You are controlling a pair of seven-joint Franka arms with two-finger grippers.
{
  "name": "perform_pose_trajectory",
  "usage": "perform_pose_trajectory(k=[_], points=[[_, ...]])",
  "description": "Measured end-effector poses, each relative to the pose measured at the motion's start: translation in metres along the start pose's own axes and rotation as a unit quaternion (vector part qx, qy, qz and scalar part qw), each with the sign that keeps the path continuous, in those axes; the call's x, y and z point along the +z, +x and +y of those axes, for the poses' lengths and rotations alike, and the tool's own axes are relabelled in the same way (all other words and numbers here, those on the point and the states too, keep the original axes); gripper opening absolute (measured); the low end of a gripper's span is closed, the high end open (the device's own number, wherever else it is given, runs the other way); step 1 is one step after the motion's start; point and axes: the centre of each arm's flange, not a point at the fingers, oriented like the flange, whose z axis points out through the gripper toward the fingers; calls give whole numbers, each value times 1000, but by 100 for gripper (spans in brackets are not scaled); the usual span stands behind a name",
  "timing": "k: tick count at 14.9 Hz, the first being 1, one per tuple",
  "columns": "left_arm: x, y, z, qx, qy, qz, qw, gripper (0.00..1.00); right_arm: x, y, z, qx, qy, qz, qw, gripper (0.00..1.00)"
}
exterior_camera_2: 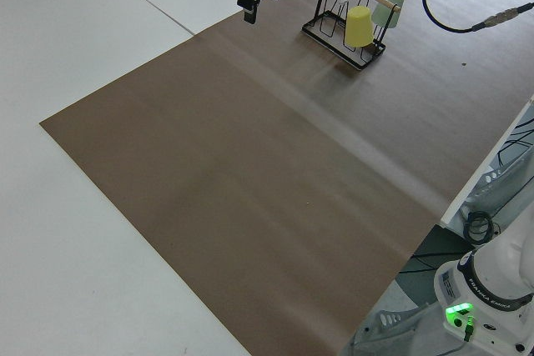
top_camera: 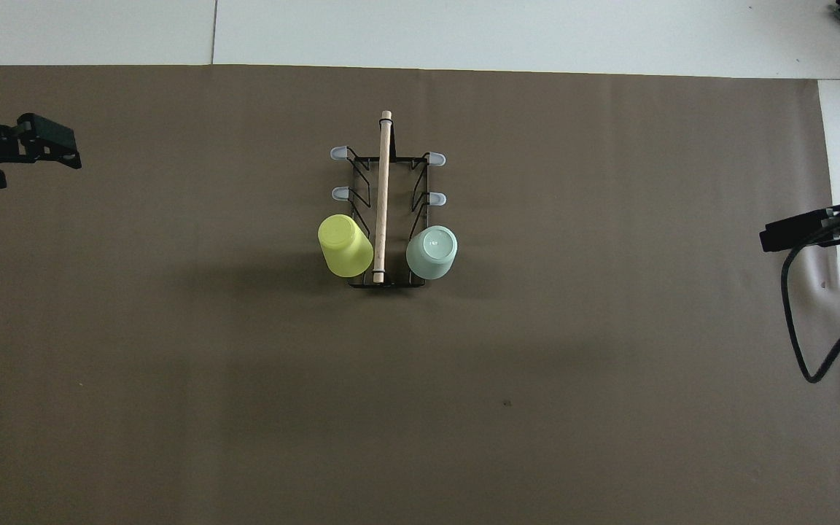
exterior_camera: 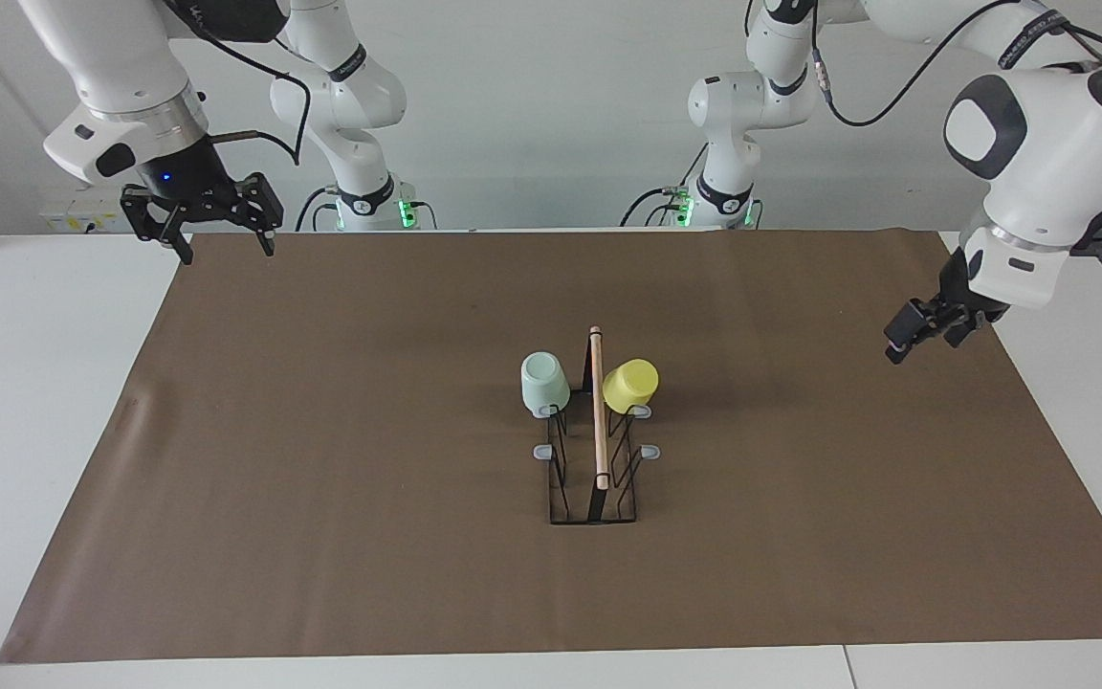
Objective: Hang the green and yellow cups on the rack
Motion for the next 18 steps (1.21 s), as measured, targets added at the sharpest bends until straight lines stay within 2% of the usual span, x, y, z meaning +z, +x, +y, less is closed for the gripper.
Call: perform_pose_trajectory(k=[3,8,12,18], points=[[-34,-34,6,48,0,-27,999,100,0,0,3,2,0,0,1000,100],[-63,-69,33,76,2,-44,996,100,-1,0,3,3,0,1,1000,100],[-59,-78,32,77,2,-49,996,100,-1,0,3,3,0,1,1000,100],[-50,-79,29,74,2,-35,997,100,-1,0,3,3,0,1,1000,100]])
